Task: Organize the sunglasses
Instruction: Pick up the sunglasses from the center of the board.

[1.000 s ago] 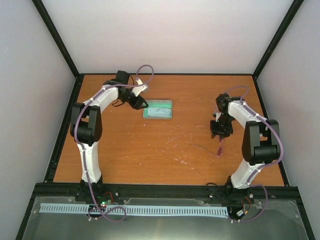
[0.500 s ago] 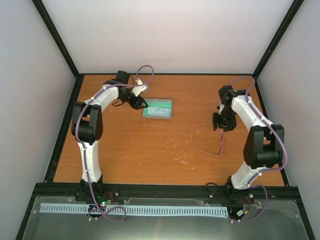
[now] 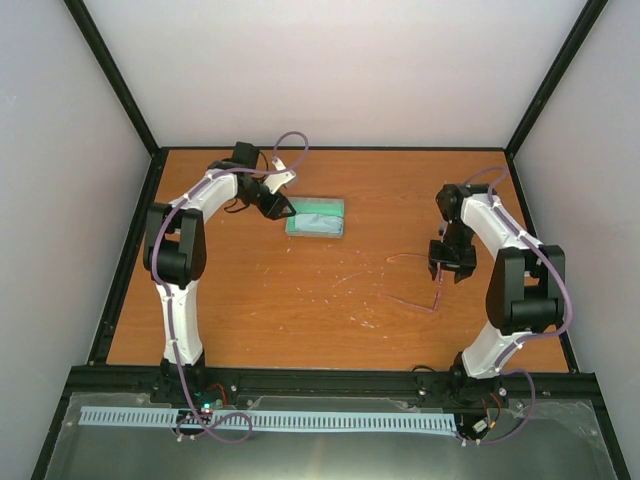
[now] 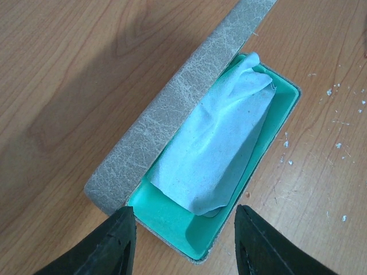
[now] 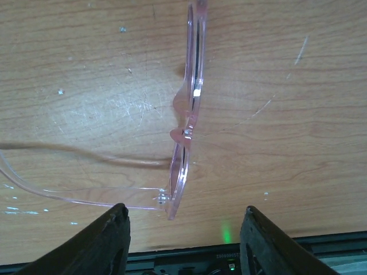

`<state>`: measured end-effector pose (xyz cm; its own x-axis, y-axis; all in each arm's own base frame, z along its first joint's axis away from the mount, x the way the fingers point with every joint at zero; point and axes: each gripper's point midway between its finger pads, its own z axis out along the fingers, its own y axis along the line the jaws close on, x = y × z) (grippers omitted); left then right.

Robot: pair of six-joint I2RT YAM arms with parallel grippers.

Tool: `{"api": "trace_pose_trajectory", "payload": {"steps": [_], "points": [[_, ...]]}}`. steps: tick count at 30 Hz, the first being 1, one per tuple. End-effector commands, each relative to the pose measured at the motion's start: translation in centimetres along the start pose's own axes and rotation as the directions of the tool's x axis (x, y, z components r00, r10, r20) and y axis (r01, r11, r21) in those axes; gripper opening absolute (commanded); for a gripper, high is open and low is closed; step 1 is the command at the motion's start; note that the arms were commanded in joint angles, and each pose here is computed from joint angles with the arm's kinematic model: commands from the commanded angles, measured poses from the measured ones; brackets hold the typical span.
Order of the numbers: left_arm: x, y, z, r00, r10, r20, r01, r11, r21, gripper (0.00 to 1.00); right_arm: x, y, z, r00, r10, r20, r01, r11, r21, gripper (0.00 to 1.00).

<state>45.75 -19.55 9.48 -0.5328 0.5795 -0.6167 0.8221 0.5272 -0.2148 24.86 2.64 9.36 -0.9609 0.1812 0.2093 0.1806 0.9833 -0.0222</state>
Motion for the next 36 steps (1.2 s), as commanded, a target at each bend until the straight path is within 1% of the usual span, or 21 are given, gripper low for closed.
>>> {"api": "trace_pose_trajectory", "payload": {"steps": [1, 9, 16, 21, 23, 26, 31, 36], "points": [[-0.6, 0.5, 0.0, 1.000, 0.025, 0.015, -0.025, 1.000, 0.005, 0.49, 0.2, 0.0, 1.6, 0.998, 0.032, -0.051, -0.032, 0.999, 0.000, 0.50], [-0.1, 0.5, 0.2, 1.000, 0.023, 0.004, -0.023, 1.000, 0.005, 0.49, -0.6, 0.6, 4.1, 0.996, 0.038, -0.084, -0.040, 0.999, -0.017, 0.47], [0.2, 0.6, 0.4, 1.000, 0.014, -0.001, -0.014, 1.000, 0.008, 0.49, -1.3, 0.6, 5.4, 0.994, 0.039, -0.097, -0.040, 0.999, -0.006, 0.37], [0.3, 0.7, 0.4, 1.000, 0.016, -0.007, -0.016, 1.000, 0.003, 0.49, -1.1, 0.5, 6.2, 0.992, 0.035, -0.121, -0.035, 0.999, 0.001, 0.32], [0.4, 0.7, 0.5, 1.000, 0.016, -0.009, -0.016, 1.000, 0.002, 0.49, -1.1, 0.4, 6.4, 0.992, 0.035, -0.124, -0.035, 0.999, 0.005, 0.28], [0.5, 0.8, 0.6, 1.000, 0.016, -0.011, -0.016, 1.000, 0.002, 0.49, -1.0, 0.4, 6.5, 0.991, 0.033, -0.130, -0.033, 0.999, 0.005, 0.25], [0.4, 0.8, 0.5, 1.000, 0.016, -0.007, -0.016, 1.000, 0.004, 0.49, -1.3, 0.3, 6.5, 0.992, 0.034, -0.121, -0.033, 0.999, 0.017, 0.12], [0.3, 0.8, 0.6, 1.000, 0.014, -0.002, -0.014, 1.000, 0.006, 0.49, -2.0, 0.1, 5.8, 0.996, 0.035, -0.088, -0.033, 0.999, 0.028, 0.03]]}}
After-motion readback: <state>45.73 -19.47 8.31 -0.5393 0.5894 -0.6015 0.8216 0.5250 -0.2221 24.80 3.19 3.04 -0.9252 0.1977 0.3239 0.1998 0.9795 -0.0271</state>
